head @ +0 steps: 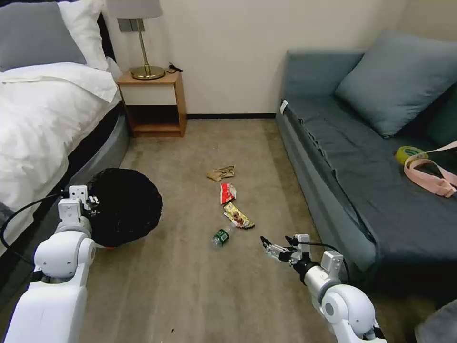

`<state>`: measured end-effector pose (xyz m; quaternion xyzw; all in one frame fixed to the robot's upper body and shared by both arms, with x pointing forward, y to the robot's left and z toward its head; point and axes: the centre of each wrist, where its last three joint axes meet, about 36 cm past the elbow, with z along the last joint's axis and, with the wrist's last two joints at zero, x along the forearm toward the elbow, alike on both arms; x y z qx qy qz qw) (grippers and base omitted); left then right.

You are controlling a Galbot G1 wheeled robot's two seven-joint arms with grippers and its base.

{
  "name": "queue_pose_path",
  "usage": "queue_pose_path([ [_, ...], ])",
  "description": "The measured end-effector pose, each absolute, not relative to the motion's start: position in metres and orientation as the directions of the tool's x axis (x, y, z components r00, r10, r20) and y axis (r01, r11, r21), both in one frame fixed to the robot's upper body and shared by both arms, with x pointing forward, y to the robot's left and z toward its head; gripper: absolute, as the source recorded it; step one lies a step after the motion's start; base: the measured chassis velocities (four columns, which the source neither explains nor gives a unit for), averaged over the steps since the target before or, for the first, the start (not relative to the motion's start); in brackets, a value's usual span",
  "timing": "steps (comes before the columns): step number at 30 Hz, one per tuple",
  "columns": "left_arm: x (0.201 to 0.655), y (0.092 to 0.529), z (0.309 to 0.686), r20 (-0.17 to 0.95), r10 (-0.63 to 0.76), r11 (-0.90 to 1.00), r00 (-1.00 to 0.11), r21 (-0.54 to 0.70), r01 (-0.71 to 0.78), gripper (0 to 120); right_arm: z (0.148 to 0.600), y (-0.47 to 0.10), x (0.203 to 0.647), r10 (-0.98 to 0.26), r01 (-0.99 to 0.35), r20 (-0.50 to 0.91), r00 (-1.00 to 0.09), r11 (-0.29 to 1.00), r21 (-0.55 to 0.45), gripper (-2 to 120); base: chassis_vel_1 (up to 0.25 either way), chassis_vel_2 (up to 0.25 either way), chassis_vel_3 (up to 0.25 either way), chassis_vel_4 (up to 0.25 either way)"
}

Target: Pick up the trash bin, then pick up the garbage on the floor and place it into the trash bin.

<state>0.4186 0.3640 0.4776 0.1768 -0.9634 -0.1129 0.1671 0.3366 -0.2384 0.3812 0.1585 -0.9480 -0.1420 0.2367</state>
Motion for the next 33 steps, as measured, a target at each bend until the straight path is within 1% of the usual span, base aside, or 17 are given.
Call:
queue_pose_path([
  [33,0.422,0.364,0.472,0.290,-0.379,0.914,-0.879,0.270,-0.304,5,0.368,-0.228,0.344,-0.399,-0.270,0.435,-0.807,0.905,0.328,100,-0.097,0.095,0.098,-0.091],
])
